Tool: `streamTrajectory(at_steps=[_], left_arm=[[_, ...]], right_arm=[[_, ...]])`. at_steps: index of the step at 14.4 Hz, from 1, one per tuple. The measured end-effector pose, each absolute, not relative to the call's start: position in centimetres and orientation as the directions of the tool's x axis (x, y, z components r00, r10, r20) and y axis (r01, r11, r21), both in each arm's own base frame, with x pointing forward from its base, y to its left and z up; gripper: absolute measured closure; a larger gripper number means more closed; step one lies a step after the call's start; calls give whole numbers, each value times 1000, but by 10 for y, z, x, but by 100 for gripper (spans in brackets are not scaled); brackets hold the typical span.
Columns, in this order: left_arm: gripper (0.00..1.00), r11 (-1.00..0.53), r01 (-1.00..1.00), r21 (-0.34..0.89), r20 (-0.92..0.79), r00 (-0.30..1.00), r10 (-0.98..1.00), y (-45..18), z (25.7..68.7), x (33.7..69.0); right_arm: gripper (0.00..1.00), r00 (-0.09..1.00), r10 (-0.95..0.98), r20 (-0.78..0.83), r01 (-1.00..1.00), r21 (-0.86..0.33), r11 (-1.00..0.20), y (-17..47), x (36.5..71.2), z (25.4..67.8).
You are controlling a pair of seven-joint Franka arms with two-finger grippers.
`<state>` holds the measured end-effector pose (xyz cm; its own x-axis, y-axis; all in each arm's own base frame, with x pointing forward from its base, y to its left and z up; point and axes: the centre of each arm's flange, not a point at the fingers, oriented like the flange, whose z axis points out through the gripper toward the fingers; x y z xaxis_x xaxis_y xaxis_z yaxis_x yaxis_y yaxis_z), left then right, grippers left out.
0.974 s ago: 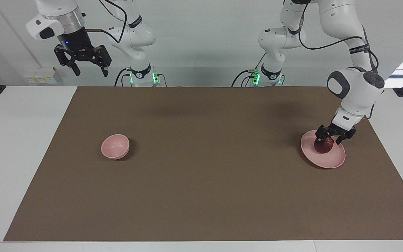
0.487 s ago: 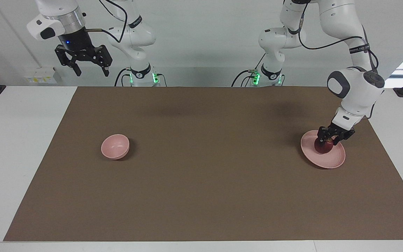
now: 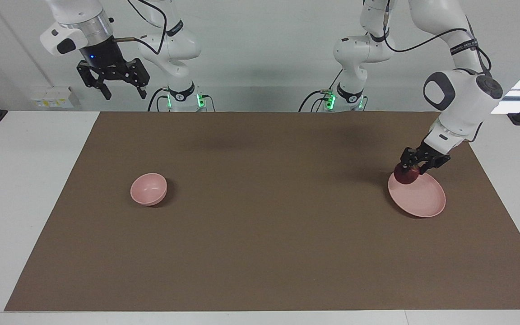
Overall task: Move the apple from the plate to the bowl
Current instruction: 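Lift the apple with the left gripper while the right gripper approaches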
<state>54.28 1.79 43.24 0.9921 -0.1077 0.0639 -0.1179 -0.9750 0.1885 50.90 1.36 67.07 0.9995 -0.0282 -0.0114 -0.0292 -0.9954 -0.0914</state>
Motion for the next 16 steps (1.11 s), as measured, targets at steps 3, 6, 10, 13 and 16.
streamTrajectory(at_steps=[3, 6, 10, 13, 16], left_arm=[[37, -926, -121, 357, 39, 993, -115, -34, 454, 539], [37, -859, -44, 510, -1, 999, -51, -66, 468, 533], [37, -730, 19, 683, -25, 1000, 2, -115, 490, 525], [37, -623, 68, 779, -56, 998, 39, -143, 499, 523], [37, -526, 100, 845, -64, 994, 87, -163, 507, 524]], right_arm=[[0, 997, -77, -32, -80, -141, -987, 32, 508, 668], [0, 962, -258, -91, -271, -194, -943, 67, 505, 669], [0, 869, -443, -221, -490, -253, -834, 97, 501, 666], [0, 767, -545, -338, -633, -263, -728, 112, 499, 664], [0, 656, -628, -419, -748, -249, -616, 136, 500, 657]])
